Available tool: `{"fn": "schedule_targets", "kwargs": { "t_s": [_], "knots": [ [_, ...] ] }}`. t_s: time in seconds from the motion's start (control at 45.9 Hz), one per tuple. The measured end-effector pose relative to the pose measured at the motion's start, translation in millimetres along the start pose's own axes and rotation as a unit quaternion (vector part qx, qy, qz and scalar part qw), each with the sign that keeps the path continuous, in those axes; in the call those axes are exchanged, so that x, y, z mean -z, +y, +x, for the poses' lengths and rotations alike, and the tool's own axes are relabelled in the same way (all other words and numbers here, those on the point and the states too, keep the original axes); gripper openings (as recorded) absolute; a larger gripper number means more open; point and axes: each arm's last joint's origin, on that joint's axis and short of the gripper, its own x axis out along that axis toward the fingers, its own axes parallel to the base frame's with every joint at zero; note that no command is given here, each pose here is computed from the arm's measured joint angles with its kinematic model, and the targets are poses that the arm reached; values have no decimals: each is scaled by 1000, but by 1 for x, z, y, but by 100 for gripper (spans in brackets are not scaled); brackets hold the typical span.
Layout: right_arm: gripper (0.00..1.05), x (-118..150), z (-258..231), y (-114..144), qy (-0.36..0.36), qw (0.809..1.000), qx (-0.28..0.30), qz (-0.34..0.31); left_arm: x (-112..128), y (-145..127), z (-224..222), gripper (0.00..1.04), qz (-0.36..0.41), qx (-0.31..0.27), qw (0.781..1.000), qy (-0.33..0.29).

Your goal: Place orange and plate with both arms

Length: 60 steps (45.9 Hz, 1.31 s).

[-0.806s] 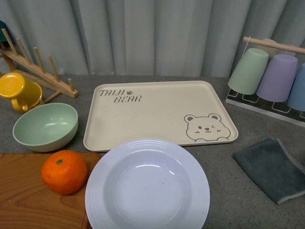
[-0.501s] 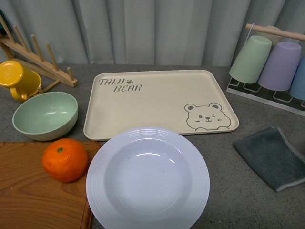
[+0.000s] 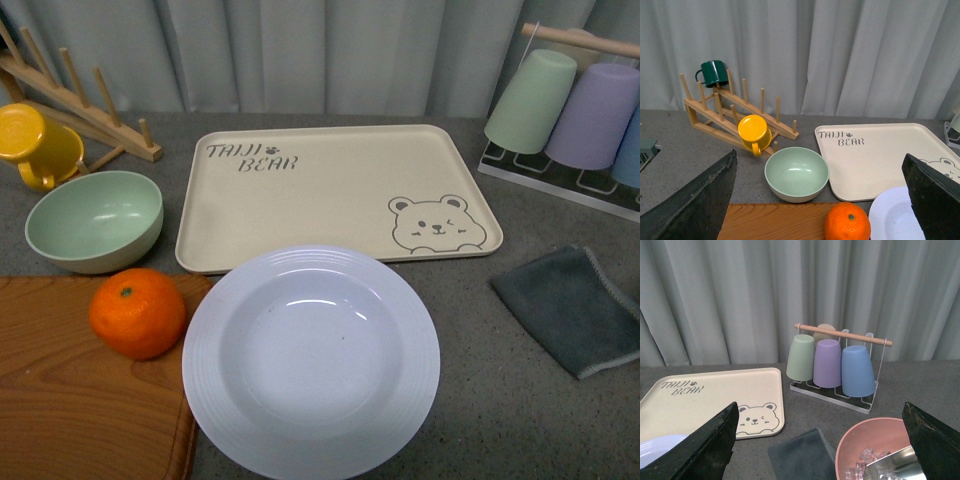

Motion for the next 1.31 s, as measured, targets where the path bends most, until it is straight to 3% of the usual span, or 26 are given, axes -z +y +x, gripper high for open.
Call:
{"fn": "schedule_targets", "kwargs": {
  "t_s": [1.307],
  "knots": [
    [96,0,0,0,0,1000,0,0,0,0,0,98,0,0,1000,0]
  ]
}}
